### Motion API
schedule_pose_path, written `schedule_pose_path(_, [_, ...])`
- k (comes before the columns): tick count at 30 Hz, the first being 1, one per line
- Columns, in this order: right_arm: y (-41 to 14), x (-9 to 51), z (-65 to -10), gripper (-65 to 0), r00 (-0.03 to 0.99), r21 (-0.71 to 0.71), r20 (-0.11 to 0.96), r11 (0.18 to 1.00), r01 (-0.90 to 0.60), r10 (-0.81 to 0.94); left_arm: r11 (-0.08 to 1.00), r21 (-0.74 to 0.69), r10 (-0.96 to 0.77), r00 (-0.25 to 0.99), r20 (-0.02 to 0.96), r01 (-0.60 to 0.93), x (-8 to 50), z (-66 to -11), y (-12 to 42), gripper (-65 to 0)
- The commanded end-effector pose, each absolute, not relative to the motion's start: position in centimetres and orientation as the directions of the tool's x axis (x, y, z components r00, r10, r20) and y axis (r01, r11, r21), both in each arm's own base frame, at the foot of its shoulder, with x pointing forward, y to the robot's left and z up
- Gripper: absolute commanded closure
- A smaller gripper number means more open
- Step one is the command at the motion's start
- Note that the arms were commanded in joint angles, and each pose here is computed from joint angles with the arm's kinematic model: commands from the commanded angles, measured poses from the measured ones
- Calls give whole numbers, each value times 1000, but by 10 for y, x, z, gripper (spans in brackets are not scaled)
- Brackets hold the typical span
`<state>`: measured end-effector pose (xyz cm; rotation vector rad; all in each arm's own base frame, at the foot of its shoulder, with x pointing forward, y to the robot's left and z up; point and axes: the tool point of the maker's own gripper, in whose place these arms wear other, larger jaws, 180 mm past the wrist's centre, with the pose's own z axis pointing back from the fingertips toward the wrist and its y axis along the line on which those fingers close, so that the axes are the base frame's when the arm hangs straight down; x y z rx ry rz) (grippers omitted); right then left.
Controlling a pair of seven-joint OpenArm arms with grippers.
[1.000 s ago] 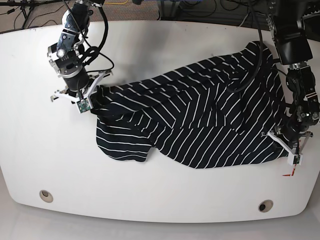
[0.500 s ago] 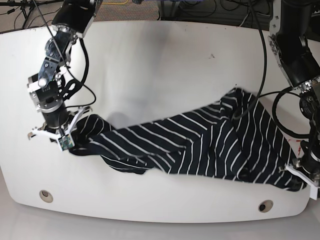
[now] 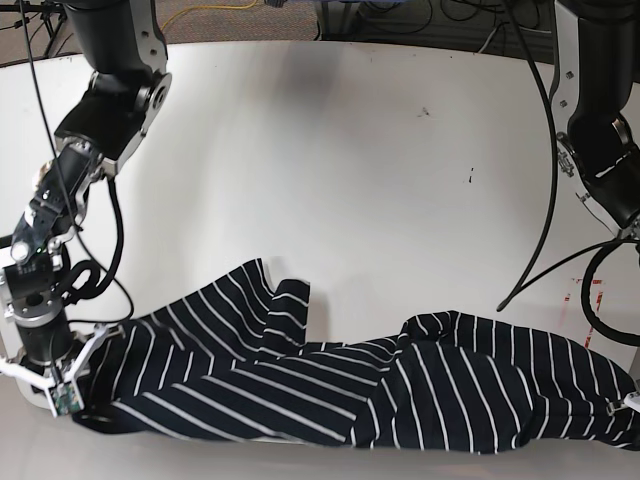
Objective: Fold the T-shirt properly
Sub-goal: 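Lift the shirt high with both grippers and swing it toward the robot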
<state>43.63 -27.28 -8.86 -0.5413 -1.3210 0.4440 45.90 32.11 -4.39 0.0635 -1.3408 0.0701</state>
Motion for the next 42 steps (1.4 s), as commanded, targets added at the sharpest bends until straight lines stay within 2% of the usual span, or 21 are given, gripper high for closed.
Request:
schedule_pose_path(1, [-280,443,-43,-2,142,-630,774,773,72,617,993,19,-5,113,994,-120,454,4,329,0])
schedule_pose_path(5, [-287,451,-6,-2,119,-659,752,745,109,648,992,9,-3,46,999,-129,452,38,333,0])
schedule_pose_path(9, [-295,461,22,-2,96,-643,766,754,137,635,992,-13,14,3,1000,-127,453,62,335,0])
schedule_pose_path(20, [-297,474,66,-2,46,-624,779,764,164,626,992,-56,54,-17,998,-114,460,82,340,0])
schedule_pose_path(32, [-285,470,67,-2,32,-649,757,744,159,653,993,-38,38,-7,999,-111,454,82,334,0])
schedule_pose_path(37, [-286,457,44,-2,49,-661,747,733,159,663,994,3,1,31,1000,-108,448,55,326,0])
schedule_pose_path(42, [-282,439,-2,-2,101,-683,731,720,124,675,997,31,-24,112,993,-65,440,11,311,0])
